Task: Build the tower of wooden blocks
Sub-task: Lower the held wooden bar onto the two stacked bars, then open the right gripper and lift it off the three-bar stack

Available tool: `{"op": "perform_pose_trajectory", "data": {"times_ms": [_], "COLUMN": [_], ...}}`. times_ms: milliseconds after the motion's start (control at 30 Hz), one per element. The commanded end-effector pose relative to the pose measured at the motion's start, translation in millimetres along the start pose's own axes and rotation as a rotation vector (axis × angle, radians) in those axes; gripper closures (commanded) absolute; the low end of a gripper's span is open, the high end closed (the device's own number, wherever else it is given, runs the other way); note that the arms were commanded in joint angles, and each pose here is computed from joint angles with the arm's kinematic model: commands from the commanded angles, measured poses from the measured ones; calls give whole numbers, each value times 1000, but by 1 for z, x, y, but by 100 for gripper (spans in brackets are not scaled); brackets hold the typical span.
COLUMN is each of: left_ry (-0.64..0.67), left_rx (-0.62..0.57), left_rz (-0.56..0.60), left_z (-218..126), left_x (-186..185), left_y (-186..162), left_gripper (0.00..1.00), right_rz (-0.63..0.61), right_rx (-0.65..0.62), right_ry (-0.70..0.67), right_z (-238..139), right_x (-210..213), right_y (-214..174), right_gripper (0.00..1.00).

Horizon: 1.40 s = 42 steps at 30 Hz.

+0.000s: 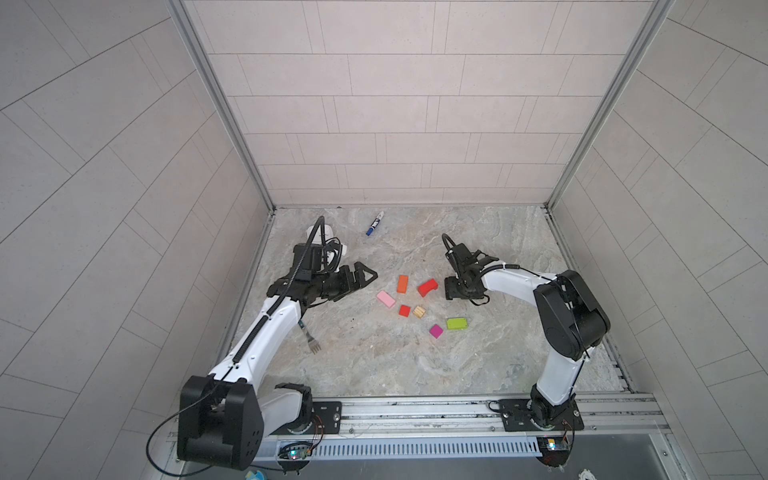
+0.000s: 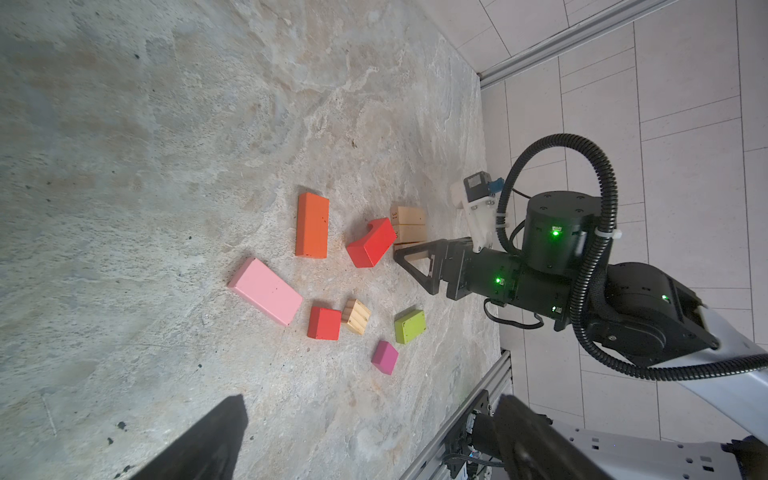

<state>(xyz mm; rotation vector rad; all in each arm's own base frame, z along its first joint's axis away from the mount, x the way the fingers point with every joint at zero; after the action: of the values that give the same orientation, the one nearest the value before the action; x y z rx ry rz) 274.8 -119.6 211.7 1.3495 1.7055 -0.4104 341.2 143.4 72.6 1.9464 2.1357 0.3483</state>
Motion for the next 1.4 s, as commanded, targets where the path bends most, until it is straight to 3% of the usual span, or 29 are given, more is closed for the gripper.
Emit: {"op": "perform_pose_trajectory", "data": {"times_ms": [0, 600, 800, 933, 1367], "left_ry": [-4, -3, 0, 0, 14], "left_rx": [-2, -4, -3, -3, -4], "left_rz": [15, 19, 18, 18, 24], "left_z": [0, 0, 0, 0, -1], "left_x": [-1, -2, -1, -1, -1], "left_y": [0, 0, 0, 0, 0], "left_gripper": [0, 0, 0, 0, 0], "right_rz": [8, 4, 1, -5, -66], "right_rx": [66, 69, 62, 48, 15], "right_ry": [18, 15, 21, 24, 60], "right_z": [15, 15, 10, 1, -50], "right_x": [1, 1, 1, 0, 3], "right_y": [-11, -10, -9, -7, -7], "right_gripper": [26, 19, 7, 1, 1]}}
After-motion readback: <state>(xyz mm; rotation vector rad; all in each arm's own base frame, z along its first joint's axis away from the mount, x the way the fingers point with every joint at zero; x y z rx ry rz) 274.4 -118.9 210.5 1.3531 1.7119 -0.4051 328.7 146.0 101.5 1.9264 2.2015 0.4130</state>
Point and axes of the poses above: each gripper's point midway between its finger pads, its own z axis out along the fingers, its own x axis along the line the jaws close on, y = z × x, the point moved 5 cm from there along -z, back along the fingers, and after that the axes turned 8 degrees about -z, right-handed, at the moved point
